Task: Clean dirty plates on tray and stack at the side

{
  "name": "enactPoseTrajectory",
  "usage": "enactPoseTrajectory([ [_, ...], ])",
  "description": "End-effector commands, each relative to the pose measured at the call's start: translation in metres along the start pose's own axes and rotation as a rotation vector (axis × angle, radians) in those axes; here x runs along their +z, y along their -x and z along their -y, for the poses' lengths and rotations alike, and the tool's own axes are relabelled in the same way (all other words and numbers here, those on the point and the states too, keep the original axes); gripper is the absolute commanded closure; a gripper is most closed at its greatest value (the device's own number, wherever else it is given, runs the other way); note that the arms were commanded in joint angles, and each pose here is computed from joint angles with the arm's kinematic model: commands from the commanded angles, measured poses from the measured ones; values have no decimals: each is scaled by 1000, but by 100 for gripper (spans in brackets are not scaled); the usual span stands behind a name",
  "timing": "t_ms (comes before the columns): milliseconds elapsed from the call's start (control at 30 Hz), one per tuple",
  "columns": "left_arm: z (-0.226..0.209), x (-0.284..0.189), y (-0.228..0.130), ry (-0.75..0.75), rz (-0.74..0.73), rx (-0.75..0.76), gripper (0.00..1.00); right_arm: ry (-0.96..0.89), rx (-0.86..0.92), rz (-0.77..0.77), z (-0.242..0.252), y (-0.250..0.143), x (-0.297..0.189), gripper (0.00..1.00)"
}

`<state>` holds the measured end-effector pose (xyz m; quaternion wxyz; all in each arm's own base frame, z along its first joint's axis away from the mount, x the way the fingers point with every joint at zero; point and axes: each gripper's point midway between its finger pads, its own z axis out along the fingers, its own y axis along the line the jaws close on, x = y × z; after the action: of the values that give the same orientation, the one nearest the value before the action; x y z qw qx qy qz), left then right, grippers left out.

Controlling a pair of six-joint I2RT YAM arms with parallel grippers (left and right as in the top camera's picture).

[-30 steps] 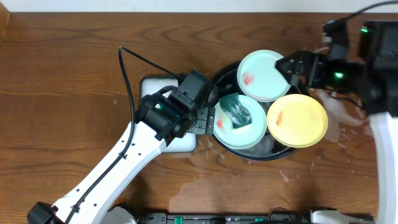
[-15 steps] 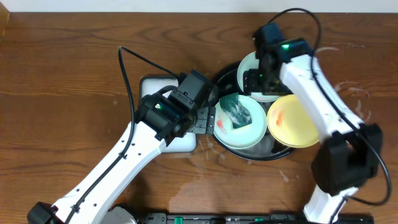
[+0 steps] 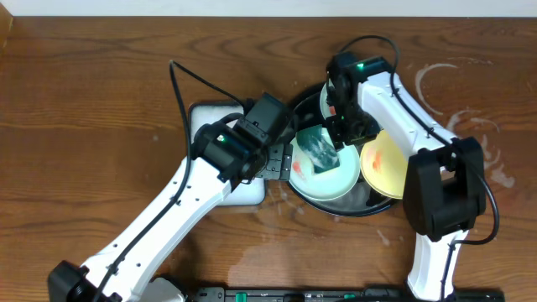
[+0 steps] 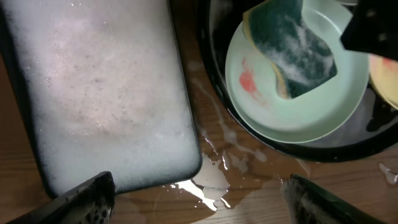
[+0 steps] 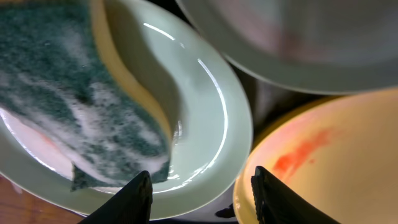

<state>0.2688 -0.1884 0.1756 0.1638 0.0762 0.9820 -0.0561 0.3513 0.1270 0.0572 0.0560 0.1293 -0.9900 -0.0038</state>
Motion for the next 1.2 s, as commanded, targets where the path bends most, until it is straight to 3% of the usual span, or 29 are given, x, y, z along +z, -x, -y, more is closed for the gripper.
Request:
enactPoseTrajectory([
  [0, -3, 13, -7, 25, -42, -18, 12, 49, -39, 4, 12, 1, 1, 49],
  [533, -3, 16, -6, 28, -45, -56, 12, 184, -114, 69, 6, 9, 39, 51],
  [767, -3, 16, -6, 26, -43, -56, 12, 159, -113, 74, 10, 8, 50, 65],
  [1167, 0, 16, -3, 13, -32, -65, 12, 159, -111, 57, 10, -1, 63, 63],
])
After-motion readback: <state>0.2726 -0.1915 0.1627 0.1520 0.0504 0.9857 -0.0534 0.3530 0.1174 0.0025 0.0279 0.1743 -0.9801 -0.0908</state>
